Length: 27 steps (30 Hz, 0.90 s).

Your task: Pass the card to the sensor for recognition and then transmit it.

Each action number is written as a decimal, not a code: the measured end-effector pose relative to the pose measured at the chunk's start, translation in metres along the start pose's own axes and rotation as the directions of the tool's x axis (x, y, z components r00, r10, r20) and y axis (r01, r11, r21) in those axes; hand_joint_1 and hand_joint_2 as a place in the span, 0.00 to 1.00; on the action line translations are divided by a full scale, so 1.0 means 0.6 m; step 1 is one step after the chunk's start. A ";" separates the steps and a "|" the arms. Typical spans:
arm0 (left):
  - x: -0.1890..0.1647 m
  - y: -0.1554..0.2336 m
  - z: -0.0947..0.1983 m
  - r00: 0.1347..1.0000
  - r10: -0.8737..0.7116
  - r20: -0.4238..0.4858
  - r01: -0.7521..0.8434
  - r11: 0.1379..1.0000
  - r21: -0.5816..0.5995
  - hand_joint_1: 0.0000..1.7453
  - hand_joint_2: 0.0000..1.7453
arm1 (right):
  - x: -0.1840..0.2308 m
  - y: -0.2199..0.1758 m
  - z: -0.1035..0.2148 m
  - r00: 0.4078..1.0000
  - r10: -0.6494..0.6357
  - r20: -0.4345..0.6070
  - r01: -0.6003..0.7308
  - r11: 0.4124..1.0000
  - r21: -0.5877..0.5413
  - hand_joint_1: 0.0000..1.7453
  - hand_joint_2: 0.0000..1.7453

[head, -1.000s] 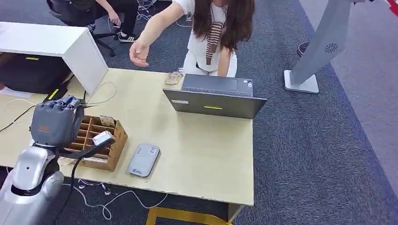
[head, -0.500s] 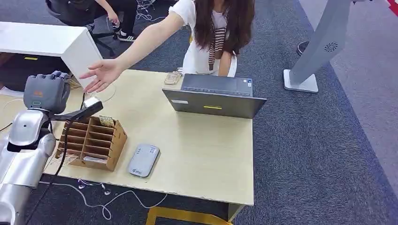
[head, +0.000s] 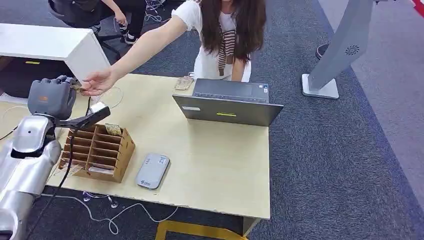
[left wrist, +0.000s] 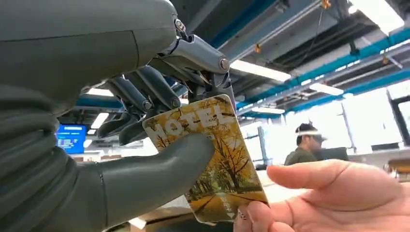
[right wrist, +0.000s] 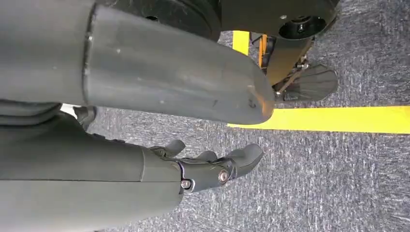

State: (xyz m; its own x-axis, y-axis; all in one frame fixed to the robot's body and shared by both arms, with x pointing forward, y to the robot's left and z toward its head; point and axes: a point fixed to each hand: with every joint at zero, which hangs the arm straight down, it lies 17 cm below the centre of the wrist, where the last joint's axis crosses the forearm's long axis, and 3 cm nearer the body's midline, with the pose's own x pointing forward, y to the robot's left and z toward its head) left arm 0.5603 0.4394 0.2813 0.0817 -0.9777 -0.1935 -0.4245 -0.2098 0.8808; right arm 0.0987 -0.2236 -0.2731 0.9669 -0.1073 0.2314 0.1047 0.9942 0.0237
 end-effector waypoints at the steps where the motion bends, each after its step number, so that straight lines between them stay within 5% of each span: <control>1: 0.001 0.001 0.001 1.000 0.000 0.001 0.000 1.000 0.006 0.20 1.00 | 0.000 0.000 0.000 1.000 0.000 0.000 0.000 1.000 0.000 0.00 0.00; 2: 0.001 0.001 0.001 1.000 0.000 0.001 0.000 1.000 0.007 0.00 1.00 | 0.000 0.000 0.000 1.000 0.000 0.000 0.000 1.000 0.000 0.00 0.00; 3: 0.002 0.000 0.002 1.000 0.001 0.003 -0.001 1.000 0.006 0.00 0.00 | 0.000 0.000 0.000 1.000 0.000 0.000 0.000 1.000 0.000 0.00 0.00; 8: 0.003 -0.012 0.007 1.000 0.008 0.001 -0.008 1.000 -0.018 0.00 0.00 | 0.000 -0.001 0.000 1.000 0.000 0.000 0.000 1.000 -0.003 0.00 0.00; 9: 0.004 -0.013 0.008 1.000 0.009 0.000 -0.009 1.000 -0.020 0.00 1.00 | 0.000 -0.001 0.000 1.000 0.000 0.000 0.000 1.000 -0.003 0.00 0.00; 20: 0.040 -0.005 0.053 0.997 0.066 0.029 -0.067 0.997 0.035 0.00 1.00 | 0.000 -0.007 -0.001 1.000 0.002 0.005 -0.002 1.000 -0.022 0.00 0.00; 27: 0.117 0.088 0.181 0.954 0.257 0.154 -0.286 0.937 0.202 0.00 1.00 | -0.013 -0.016 0.000 0.998 -0.055 0.004 0.055 0.998 -0.042 0.00 0.00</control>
State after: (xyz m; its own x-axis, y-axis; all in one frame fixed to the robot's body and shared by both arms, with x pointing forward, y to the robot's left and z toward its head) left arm 0.4460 0.3605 0.2674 -0.1707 -0.9850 -0.0247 -0.6030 0.0846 0.7932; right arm 0.0903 -0.2323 -0.2753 0.9588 -0.1620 0.2333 0.1676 0.9858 -0.0043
